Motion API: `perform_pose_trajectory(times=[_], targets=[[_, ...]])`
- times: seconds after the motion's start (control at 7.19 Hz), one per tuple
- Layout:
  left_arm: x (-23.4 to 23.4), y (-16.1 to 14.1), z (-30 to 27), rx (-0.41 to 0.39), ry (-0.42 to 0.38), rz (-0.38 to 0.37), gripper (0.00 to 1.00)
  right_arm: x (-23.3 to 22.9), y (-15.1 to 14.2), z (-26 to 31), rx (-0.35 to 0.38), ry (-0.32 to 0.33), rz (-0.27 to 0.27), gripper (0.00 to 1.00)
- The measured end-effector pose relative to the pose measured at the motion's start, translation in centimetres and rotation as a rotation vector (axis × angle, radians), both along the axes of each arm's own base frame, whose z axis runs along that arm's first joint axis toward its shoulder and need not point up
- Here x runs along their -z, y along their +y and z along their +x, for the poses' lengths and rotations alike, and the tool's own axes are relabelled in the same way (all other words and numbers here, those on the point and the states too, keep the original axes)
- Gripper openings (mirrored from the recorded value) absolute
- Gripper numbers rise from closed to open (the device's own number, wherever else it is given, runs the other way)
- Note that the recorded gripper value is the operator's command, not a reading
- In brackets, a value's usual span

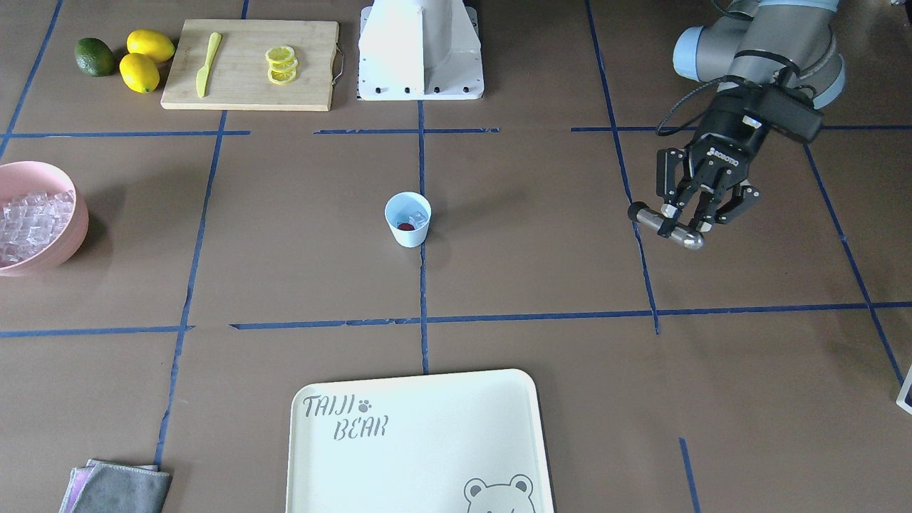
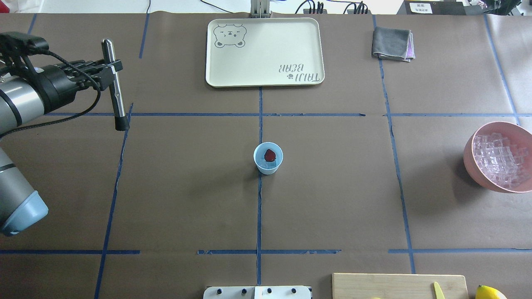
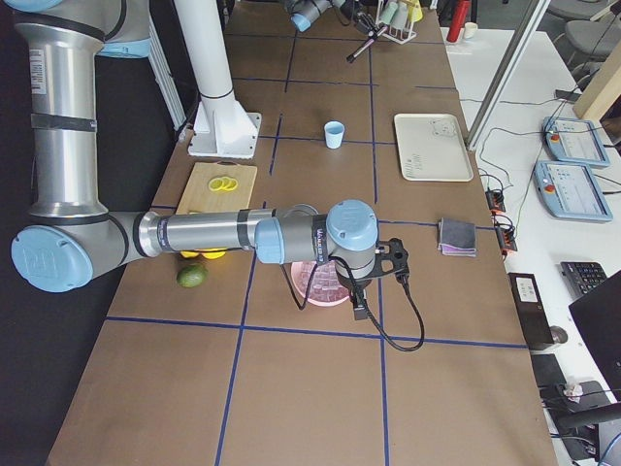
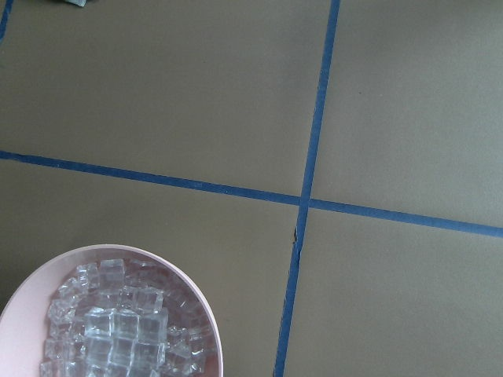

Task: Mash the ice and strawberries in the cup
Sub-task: 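Carry the upright muddler with the left gripper over the cup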

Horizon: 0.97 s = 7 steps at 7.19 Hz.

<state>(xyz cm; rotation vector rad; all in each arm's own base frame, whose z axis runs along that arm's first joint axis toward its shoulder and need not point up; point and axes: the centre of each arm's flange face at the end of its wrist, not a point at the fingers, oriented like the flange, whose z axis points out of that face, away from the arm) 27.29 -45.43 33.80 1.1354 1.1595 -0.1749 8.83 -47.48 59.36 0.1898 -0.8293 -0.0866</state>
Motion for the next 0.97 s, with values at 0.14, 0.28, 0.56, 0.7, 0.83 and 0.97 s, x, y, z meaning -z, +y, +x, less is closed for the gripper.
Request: perform_pose_trajectory(times=[0.14,0.28,0.56,0.7,0.83,0.97], targets=[[0.8,1.0,0.3,0.022,0.038,0.078,0.00,0.0,0.0,0.0,0.000,0.000,-0.001,0.99],[1.5,1.8,0.4,0.047,0.048,0.156,0.00,0.0,-0.1,-0.1,0.001,-0.001,0.000,0.99],[2.4,3.1,1.7,0.130,-0.012,0.268,0.00,0.0,-0.1,-0.1,0.002,-0.001,-0.001,0.99],[3.8,3.9,4.6,0.175,-0.039,0.312,0.00,0.0,0.0,-0.1,0.002,-0.002,-0.002,0.99],[6.2,4.3,7.9,0.210,-0.029,0.343,0.00,-0.2,0.0,-0.1,0.002,-0.004,-0.006,0.99],[8.0,4.9,10.4,0.226,0.006,0.360,0.00,-0.6,0.0,-0.1,0.002,-0.004,-0.014,0.99]])
